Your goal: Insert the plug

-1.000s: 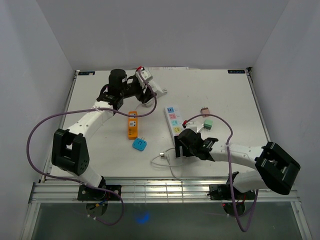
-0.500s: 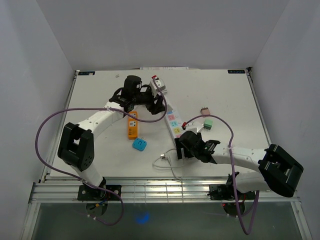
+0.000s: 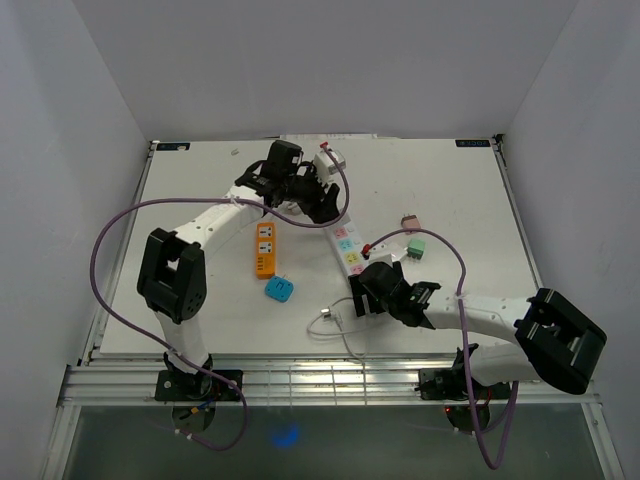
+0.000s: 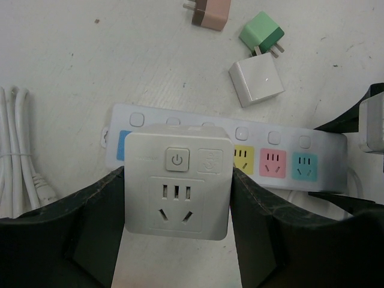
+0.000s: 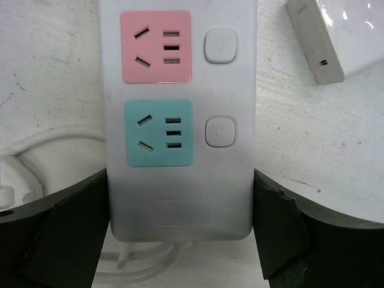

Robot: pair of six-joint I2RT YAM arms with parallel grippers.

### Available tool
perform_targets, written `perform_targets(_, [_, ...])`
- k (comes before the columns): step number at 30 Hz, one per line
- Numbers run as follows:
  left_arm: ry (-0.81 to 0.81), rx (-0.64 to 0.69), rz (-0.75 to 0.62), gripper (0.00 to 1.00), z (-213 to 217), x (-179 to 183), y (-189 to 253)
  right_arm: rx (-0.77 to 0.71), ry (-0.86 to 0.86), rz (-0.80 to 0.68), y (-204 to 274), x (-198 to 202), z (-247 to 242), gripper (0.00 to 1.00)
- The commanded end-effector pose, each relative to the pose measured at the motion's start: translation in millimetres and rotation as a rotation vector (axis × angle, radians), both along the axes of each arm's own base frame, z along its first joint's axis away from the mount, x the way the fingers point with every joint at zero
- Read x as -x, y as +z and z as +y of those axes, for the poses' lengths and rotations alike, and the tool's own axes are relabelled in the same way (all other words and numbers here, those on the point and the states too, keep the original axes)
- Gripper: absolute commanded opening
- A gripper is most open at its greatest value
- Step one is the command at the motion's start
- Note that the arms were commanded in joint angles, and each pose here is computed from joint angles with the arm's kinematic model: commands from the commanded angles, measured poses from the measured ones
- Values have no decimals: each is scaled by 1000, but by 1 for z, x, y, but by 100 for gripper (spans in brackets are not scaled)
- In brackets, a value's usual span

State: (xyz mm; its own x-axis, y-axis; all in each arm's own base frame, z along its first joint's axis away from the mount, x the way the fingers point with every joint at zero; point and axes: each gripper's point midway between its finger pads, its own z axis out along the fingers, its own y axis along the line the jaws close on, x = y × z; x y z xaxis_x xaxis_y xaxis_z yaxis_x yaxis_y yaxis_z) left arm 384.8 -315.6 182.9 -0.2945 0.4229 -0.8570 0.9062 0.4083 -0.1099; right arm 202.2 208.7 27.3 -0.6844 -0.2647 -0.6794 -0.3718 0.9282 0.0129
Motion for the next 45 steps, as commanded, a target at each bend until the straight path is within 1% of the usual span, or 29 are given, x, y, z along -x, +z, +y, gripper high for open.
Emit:
perform_targets(1, [46,8,-19,0,-2,-4,23,15,16,-34,0,-6,1,81])
perform_targets(7, [6,11,-5,0,-5,1,13,7,13,-44,1,-6,1,81])
perform_targets(13, [46,29,27,0,-7,-2,10,-12,14,-54,3,-4,-1,81])
perform_targets(19, [38,1,42,0,-4,0,-5,-3,29,-43,1,-4,1,80])
perform_targets(25, [47,-11,18,0,0,0,-5,-2,39,-36,0,-3,3,80])
perform_targets(28, [41,-18,9,0,0,0,-6,-8,51,-33,-1,-1,4,78])
perform_targets(34, [-17,-23,47,0,-4,7,-17,-25,65,-37,0,2,4,77])
perform_targets(38, [9,-36,38,0,-3,1,-22,-28,75,-34,0,3,5,77])
perform_targets(45, [-10,-43,23,0,-5,-3,-38,-32,86,-25,0,4,8,76])
